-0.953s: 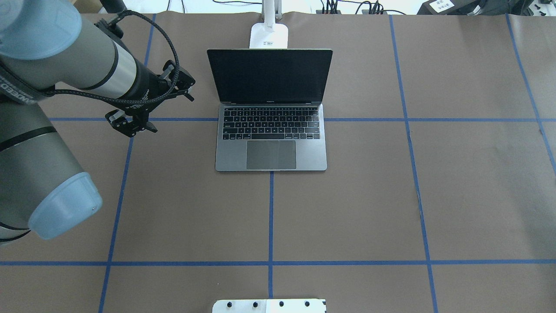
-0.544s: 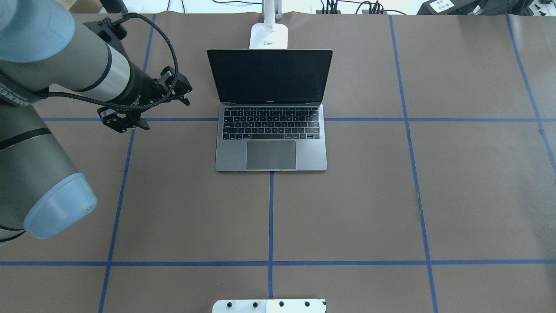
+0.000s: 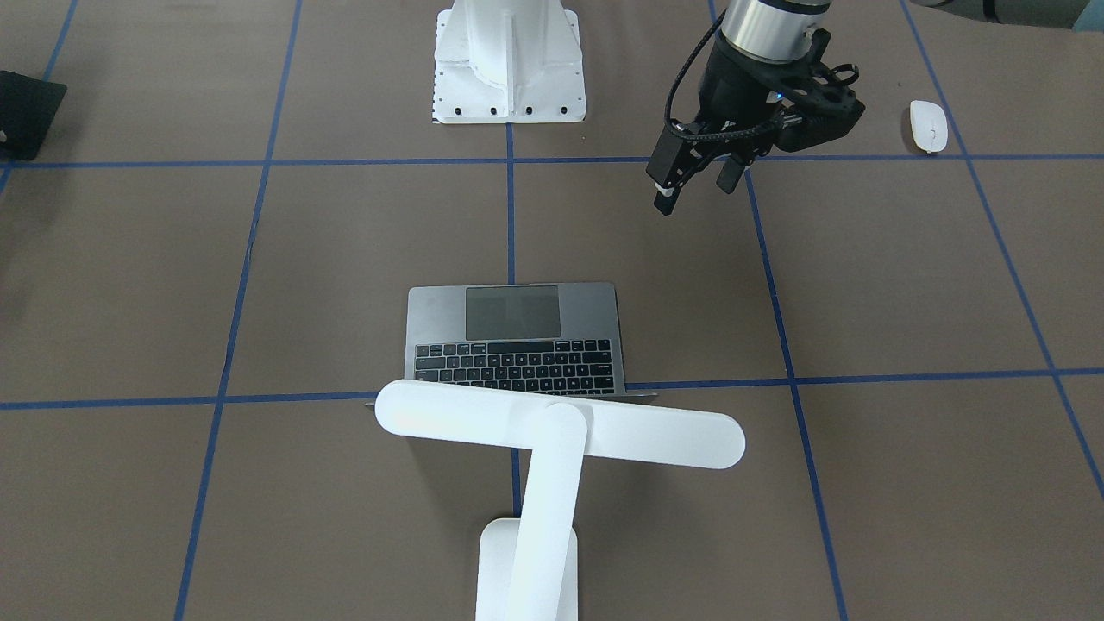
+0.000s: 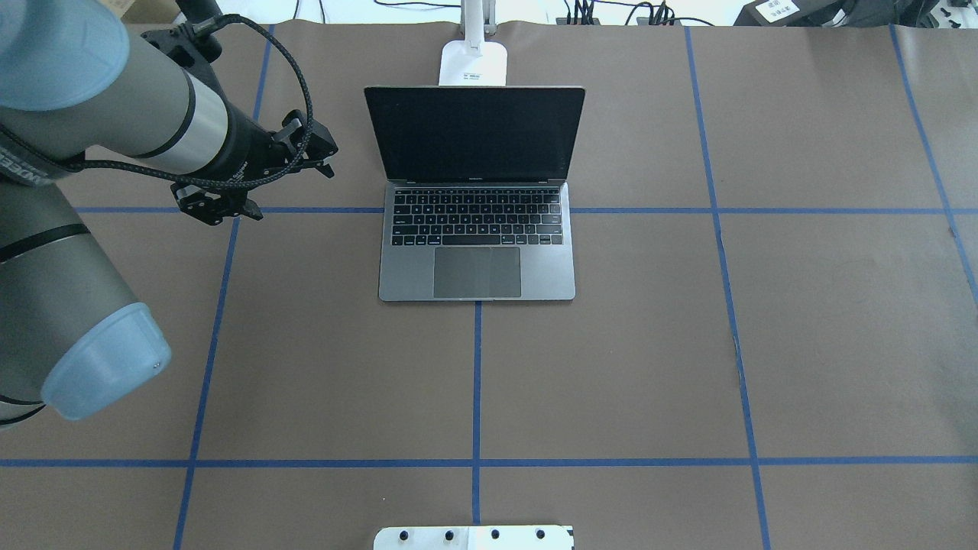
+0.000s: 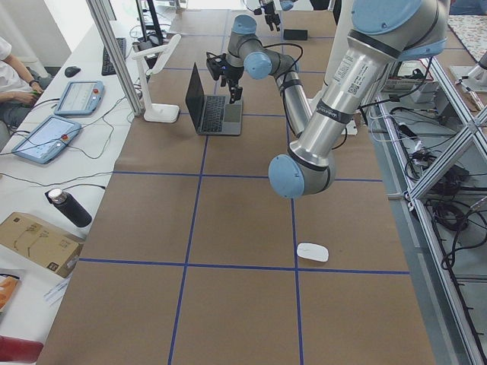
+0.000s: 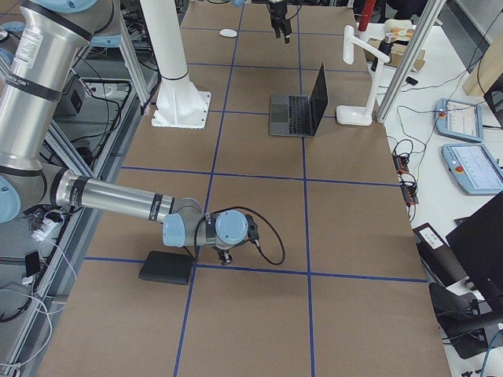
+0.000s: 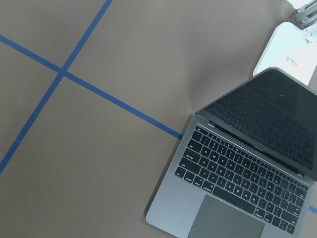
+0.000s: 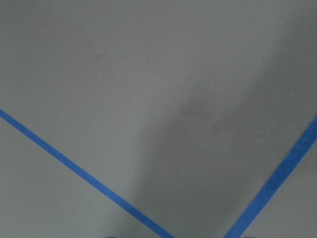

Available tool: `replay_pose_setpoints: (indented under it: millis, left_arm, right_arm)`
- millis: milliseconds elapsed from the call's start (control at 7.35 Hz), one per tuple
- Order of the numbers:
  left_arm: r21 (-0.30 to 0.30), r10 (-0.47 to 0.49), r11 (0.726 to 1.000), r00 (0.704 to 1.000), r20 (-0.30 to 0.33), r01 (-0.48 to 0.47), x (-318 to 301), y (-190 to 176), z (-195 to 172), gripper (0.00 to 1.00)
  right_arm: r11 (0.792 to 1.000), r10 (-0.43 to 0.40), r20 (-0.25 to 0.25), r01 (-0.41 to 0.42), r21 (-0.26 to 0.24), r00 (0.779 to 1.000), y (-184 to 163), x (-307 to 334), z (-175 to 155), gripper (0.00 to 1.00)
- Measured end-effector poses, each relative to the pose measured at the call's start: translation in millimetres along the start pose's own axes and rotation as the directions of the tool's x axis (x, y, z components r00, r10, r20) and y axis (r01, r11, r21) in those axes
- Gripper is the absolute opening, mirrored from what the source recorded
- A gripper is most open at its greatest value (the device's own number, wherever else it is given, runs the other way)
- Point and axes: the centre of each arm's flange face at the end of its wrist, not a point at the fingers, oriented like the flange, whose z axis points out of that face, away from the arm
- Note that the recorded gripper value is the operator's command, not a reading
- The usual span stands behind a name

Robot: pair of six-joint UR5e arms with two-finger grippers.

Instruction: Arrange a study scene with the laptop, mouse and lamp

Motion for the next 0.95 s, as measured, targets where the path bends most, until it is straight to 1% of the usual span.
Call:
replay_pose_setpoints:
  millis: [272,544,953]
  left_arm:
    - [0.019,0.004,1.0,1.0,-0.013,-0.004,2.4,0.2,-5.6,0.99]
    - [0.033,0.005,0.999,1.0,-0.025,-0.004,4.8,0.6,-10.0,0.99]
    - [0.049,0.006,0.999,0.999,-0.035,-0.004,8.2,0.9,-14.0,0.99]
  right_arm:
    - [0.998,-0.038,0.039,0.04,-0.041,0.999,17.9,15.9,21.3,0.89]
    - [0.996,-0.05,0.05,0.053,-0.065,0.998,30.7,27.1,31.9,0.89]
    - [0.995,-0.05,0.057,0.054,-0.082,0.997,48.1,29.2,37.1,0.89]
